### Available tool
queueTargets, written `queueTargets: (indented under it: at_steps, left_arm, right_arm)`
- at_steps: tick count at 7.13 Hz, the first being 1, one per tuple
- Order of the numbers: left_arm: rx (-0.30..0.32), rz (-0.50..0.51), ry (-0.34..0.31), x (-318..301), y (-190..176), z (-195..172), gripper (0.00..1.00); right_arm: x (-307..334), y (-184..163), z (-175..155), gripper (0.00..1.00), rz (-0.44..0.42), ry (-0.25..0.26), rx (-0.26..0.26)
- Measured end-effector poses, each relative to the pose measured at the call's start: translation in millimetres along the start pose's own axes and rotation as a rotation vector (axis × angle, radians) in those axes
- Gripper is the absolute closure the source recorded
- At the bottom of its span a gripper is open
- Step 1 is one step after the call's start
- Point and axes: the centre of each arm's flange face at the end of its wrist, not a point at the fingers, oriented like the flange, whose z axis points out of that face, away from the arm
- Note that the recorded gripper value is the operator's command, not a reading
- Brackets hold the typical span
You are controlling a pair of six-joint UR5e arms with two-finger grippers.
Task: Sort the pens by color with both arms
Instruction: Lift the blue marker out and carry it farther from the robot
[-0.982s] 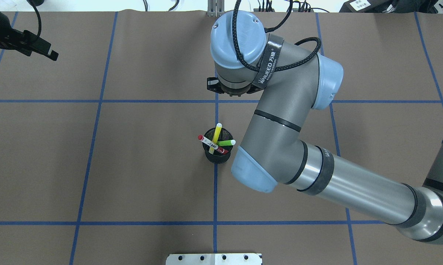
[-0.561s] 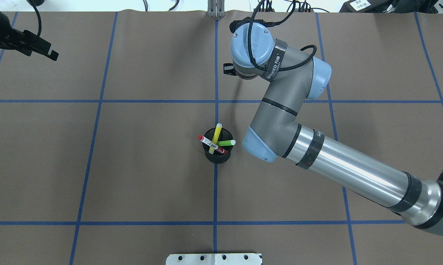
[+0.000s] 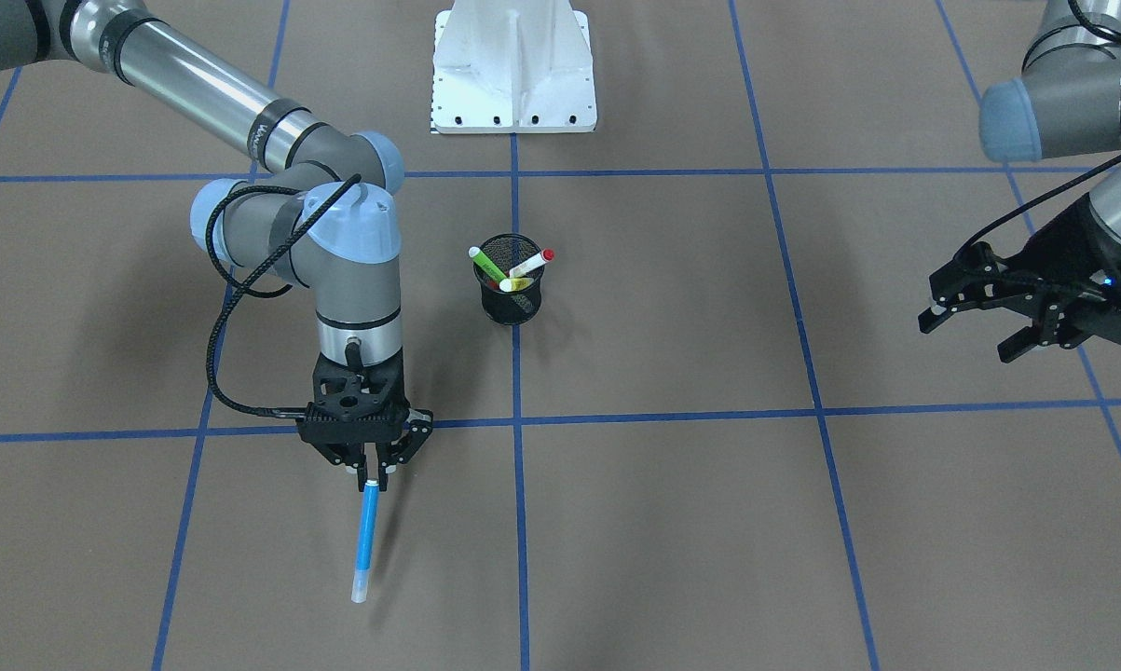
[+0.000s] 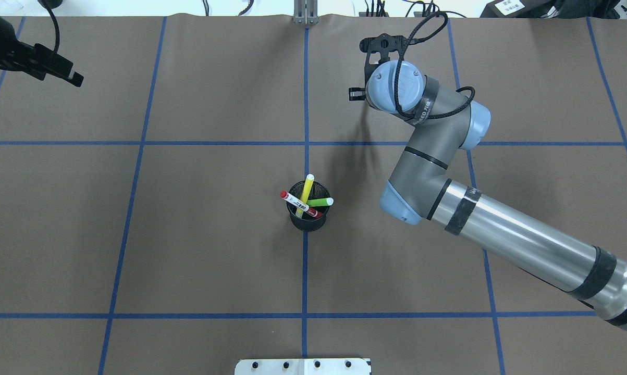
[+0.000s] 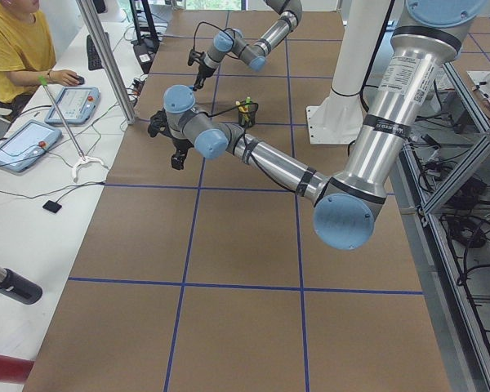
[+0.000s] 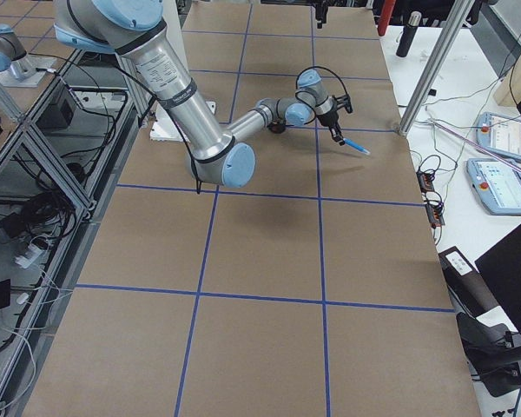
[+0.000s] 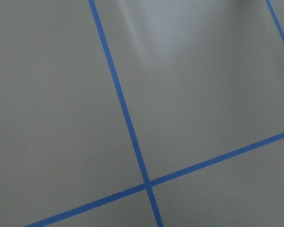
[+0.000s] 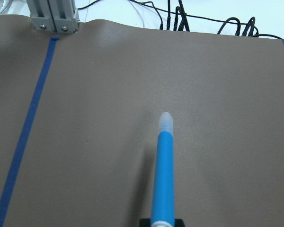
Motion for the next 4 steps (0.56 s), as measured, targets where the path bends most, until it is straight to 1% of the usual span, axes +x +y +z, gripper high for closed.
queueTargets:
  at_steps: [1, 2, 3, 4]
  left_arm:
    - [0.0, 0.001, 0.001, 0.9, -0.3, -0.1, 0.0]
    - [0.001, 0.003, 0.001, 1.8, -0.7, -0.4, 0.0]
    - [0.001, 0.004, 0.002, 2.6, -0.8, 0.0, 0.0]
    - [0.0, 0.005, 0.002, 3.1, -0.9, 0.5, 0.0]
  right_arm:
    - [8.1, 5.7, 5.0, 0.93, 0.0, -0.011, 0.017]
    - [9.9, 9.0, 7.3, 0.57, 0.0, -0.011, 0.035]
    - [9.4, 11.3, 8.1, 0.15, 0.0, -0.01, 0.044]
    - [8.5, 12.6, 8.2, 0.02, 0.0, -0.011, 0.047]
